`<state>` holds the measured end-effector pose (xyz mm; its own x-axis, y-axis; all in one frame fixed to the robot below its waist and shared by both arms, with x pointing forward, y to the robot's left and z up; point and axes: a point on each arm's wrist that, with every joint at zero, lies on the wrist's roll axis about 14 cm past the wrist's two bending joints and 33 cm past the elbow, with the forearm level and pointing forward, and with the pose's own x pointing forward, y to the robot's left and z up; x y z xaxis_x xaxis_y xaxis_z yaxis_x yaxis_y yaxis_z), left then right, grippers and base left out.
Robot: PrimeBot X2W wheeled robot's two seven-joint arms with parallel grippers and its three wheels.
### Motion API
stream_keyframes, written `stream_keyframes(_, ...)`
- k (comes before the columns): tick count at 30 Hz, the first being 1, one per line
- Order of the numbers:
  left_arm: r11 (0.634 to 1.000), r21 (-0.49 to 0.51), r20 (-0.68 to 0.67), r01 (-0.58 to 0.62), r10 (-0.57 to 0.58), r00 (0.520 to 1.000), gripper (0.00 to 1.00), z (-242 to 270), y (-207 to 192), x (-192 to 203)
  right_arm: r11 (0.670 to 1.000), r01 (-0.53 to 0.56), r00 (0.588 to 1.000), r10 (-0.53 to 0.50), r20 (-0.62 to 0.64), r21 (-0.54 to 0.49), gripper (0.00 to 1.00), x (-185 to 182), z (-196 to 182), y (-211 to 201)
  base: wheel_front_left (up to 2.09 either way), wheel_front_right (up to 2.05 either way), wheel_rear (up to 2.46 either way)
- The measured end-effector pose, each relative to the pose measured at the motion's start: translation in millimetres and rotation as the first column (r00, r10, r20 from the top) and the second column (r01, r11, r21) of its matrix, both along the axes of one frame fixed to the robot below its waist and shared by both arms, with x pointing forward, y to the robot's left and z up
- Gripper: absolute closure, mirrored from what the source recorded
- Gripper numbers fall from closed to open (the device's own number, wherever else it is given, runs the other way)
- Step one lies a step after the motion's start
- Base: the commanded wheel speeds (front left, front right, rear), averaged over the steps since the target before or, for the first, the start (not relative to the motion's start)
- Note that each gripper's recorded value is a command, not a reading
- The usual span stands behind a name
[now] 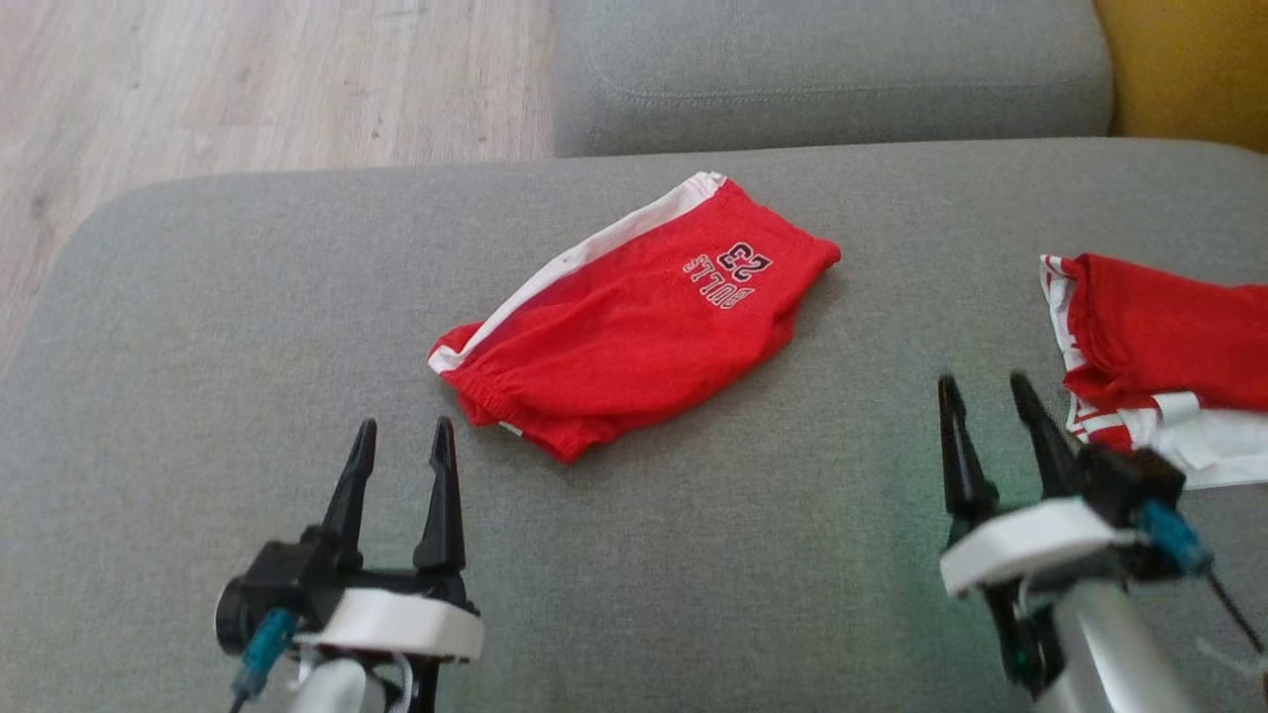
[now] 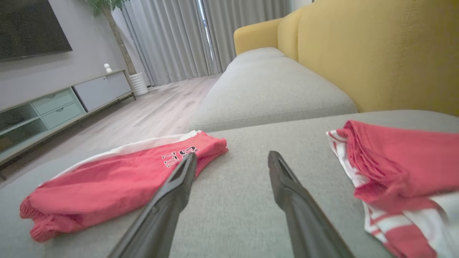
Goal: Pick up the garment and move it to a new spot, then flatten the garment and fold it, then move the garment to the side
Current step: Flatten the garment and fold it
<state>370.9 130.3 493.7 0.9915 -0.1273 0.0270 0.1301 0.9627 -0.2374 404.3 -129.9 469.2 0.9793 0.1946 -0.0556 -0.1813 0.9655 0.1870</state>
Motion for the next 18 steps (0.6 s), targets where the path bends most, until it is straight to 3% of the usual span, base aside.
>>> stream_keyframes(5, 1.000, -0.018, -0.023, -0.023, 0.023, 0.999, 0.00, -8.2, 5.2, -9.1, 0.999, 0.030, 0.999, -0.030, -0.021, 0.011, 0.00, -14.2, -8.8, -7.2, 0.00, 0.00, 0.00)
stream_keyframes(18, 1.000, 0.000, -0.058, -0.028, 0.028, 0.998, 0.00, -21.4, 11.8, -1.9, 0.998, -0.024, 0.998, 0.028, -0.062, 0.054, 0.00, 14.8, -12.0, 15.7, 0.00, 0.00, 0.00)
